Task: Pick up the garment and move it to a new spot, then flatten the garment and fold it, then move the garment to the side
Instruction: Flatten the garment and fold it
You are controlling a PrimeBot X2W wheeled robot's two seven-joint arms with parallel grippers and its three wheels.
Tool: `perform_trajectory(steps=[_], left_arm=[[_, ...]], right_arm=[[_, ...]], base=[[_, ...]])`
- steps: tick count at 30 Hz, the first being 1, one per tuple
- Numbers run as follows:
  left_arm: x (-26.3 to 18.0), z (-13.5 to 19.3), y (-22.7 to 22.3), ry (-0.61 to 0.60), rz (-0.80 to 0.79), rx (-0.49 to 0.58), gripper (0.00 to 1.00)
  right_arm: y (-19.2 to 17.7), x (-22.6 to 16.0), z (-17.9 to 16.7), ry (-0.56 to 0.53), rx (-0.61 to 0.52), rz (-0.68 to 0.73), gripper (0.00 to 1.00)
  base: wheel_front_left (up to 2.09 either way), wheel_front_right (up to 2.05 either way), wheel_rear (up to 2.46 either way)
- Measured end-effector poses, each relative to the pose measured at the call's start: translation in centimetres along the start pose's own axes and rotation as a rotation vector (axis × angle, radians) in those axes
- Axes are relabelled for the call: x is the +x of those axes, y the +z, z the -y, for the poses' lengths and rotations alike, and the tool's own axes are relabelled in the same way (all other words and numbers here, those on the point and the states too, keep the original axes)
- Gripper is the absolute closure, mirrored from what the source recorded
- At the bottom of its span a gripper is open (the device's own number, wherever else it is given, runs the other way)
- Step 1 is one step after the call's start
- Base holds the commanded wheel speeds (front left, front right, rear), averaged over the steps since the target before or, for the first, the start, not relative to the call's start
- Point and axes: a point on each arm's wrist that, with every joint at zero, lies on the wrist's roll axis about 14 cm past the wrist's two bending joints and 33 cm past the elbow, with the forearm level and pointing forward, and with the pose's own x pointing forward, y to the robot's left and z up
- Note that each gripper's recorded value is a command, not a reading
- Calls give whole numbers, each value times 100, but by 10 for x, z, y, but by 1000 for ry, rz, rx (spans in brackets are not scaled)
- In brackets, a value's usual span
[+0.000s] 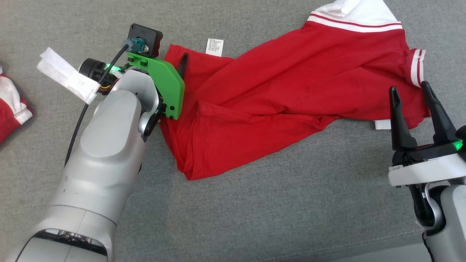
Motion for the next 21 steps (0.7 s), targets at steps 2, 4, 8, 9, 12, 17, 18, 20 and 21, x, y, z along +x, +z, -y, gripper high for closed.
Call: perform_trajectory(steps=[2, 4, 8, 9, 12, 17, 18, 20, 21], left_arm=[[6, 3, -9, -13, -45, -6, 0], [11, 3, -14, -19, -76, -13, 0], [16, -3, -17, -12, -97, -23, 53], [16, -3, -17, -14, -95, -23, 87], [16, -1, -18, -22, -101, -24, 100], [15, -10, -12, -8, -64, -23, 100], [14, -12, -12, -5, -55, -31, 100], [15, -13, -12, -5, -43, -32, 100], [15, -13, -12, -6, -35, -36, 100]], right_arm=[[-1, 0, 2, -5, -3, -2, 0], [-4, -1, 4, -9, -5, -11, 0], [-7, -2, 11, -23, -8, -23, 0], [-8, -2, 13, -28, -9, -27, 0], [-7, 0, 21, -41, -14, -27, 0], [6, 16, 39, -63, -29, -5, 0], [9, 21, 44, -68, -31, -3, 0], [13, 32, 52, -73, -45, -6, 0], [15, 39, 56, -74, -50, -4, 0]], base=[[0, 0, 0], [0, 0, 0], [0, 0, 0], [0, 0, 0], [0, 0, 0], [0, 0, 0], [0, 0, 0], [0, 0, 0], [0, 0, 0]])
